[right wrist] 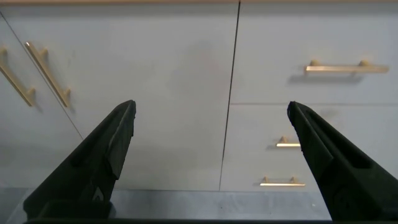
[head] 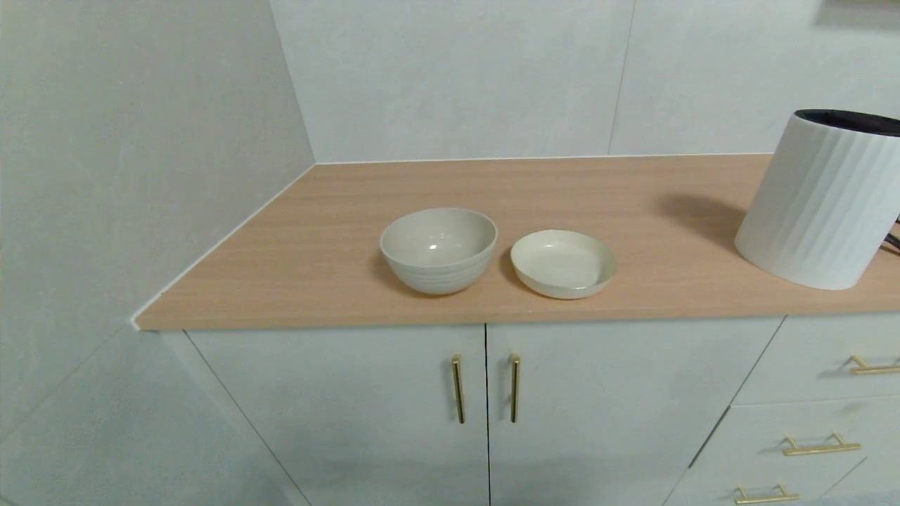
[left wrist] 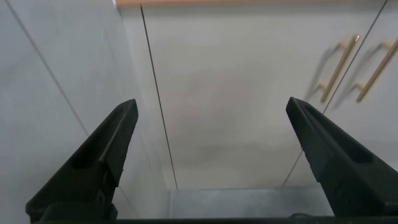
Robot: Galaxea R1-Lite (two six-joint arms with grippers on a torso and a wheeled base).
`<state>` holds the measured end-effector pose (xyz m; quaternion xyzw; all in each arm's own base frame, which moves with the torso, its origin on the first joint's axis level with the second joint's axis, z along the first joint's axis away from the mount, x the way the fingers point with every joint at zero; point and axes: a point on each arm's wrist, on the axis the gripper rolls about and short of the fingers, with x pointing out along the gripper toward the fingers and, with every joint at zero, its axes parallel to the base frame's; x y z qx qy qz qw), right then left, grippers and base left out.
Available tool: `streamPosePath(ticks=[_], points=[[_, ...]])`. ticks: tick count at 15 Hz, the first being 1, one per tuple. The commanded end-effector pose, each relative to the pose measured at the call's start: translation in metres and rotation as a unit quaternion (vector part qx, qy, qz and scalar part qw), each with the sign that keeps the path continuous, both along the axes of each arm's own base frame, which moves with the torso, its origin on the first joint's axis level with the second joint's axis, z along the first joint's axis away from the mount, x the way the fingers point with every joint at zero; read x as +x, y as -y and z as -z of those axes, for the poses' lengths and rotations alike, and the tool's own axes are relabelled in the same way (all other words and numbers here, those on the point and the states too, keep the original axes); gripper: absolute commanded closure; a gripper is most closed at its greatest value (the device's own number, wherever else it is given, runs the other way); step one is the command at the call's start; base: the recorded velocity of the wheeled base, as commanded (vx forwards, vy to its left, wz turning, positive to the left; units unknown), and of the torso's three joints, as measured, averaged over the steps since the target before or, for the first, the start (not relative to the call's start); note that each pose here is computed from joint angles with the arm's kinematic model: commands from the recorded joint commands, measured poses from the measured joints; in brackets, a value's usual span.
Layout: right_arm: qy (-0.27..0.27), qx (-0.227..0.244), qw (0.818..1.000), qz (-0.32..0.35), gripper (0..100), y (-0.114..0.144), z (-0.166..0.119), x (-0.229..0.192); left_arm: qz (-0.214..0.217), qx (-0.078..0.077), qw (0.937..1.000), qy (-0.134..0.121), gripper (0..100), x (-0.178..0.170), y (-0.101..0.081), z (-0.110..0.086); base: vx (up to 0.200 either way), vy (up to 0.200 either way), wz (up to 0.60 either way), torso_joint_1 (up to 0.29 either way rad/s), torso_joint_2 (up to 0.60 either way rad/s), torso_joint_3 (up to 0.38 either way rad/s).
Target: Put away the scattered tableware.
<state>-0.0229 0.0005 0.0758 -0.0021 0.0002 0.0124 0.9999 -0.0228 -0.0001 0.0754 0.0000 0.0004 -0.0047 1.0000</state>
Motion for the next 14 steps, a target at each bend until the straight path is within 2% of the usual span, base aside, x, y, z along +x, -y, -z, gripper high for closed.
streamPosePath(ticks=[1, 11, 14], points=[[0.000, 0.000, 1.000, 0.000, 0, 0.0000, 0.0000, 0.0000, 0.000, 0.000, 1.0000, 0.000, 0, 0.0000, 0.0000, -0.0001, 0.000, 0.000, 0.00, -0.193, 0.48, 0.286], [0.000, 0.000, 1.000, 0.000, 0, 0.0000, 0.0000, 0.0000, 0.000, 0.000, 1.0000, 0.000, 0, 0.0000, 0.0000, -0.0001, 0.000, 0.000, 0.00, -0.150, 0.46, 0.296], [0.000, 0.000, 1.000, 0.000, 0, 0.0000, 0.0000, 0.0000, 0.000, 0.000, 1.0000, 0.000, 0, 0.0000, 0.0000, -0.0001, 0.000, 0.000, 0.00, -0.051, 0.21, 0.136]])
